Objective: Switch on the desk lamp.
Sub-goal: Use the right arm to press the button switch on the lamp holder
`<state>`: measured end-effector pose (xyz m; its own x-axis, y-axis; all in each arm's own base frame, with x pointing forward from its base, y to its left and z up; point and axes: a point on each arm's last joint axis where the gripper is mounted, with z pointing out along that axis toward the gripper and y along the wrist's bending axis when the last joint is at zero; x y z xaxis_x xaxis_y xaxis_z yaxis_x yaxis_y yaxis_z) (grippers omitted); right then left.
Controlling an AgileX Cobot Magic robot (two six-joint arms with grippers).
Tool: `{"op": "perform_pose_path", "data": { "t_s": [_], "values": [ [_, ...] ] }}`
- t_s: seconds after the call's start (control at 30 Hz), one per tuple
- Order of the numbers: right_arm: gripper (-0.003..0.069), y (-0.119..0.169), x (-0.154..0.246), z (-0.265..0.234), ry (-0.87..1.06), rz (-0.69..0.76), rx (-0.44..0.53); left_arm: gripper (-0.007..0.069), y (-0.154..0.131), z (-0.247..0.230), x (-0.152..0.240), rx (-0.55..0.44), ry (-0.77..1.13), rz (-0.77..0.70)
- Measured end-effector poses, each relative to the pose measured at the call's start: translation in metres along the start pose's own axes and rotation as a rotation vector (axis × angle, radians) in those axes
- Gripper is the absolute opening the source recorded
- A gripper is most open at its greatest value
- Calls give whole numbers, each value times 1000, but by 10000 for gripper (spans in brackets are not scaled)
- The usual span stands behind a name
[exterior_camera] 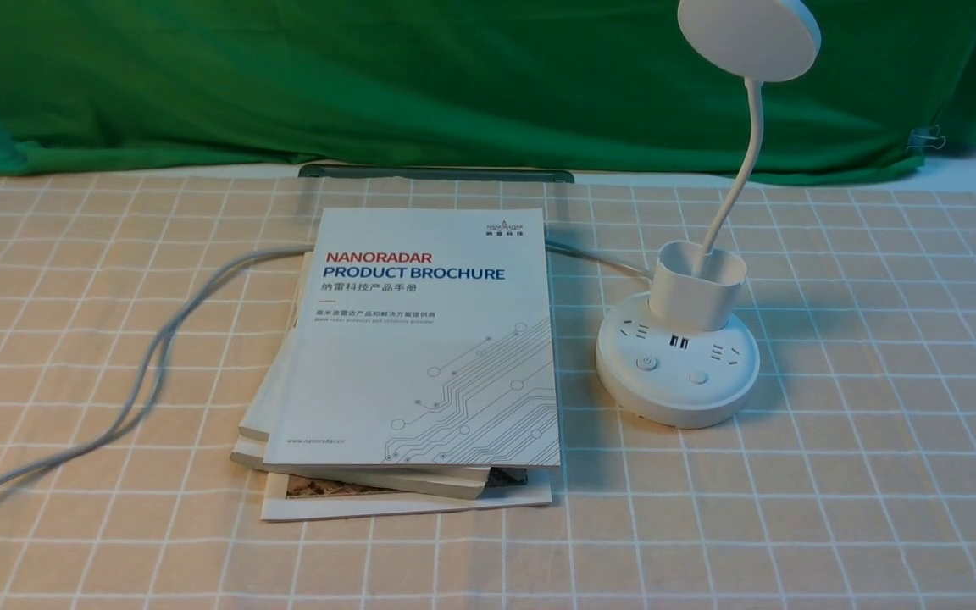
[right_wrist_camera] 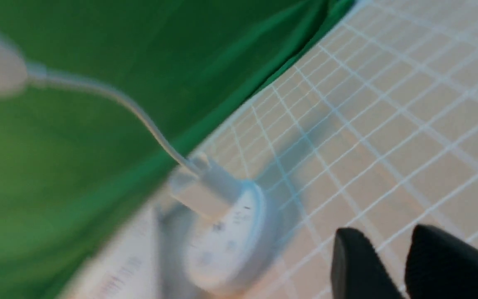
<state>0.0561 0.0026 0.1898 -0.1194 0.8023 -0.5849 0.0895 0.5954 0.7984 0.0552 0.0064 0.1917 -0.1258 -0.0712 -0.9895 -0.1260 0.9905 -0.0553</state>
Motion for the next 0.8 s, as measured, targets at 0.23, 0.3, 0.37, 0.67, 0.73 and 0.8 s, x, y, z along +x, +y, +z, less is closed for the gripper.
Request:
{"op": "perform_pose_path", "data": {
  "t_s": [0.23,0.3,0.37,0.67,0.73,0.8],
  "values": [
    [245,0,0,0,-3,250,3,21,0,0,0,0,0,0],
    [245,0,0,0,-3,222,3,21,0,0,0,0,0,0],
    [245,0,-1,0,-8,96,1,21,0,0,0,0,0,0],
    [99,45,-34,-9,-87,-420,-66,21,0,0,0,0,0,0],
    [38,73,-55,-10,-71,-688,-35,21,0,0,0,0,0,0],
    [29,97,-72,-8,-40,-862,-6,21,0,0,0,0,0,0]
  ]
}}
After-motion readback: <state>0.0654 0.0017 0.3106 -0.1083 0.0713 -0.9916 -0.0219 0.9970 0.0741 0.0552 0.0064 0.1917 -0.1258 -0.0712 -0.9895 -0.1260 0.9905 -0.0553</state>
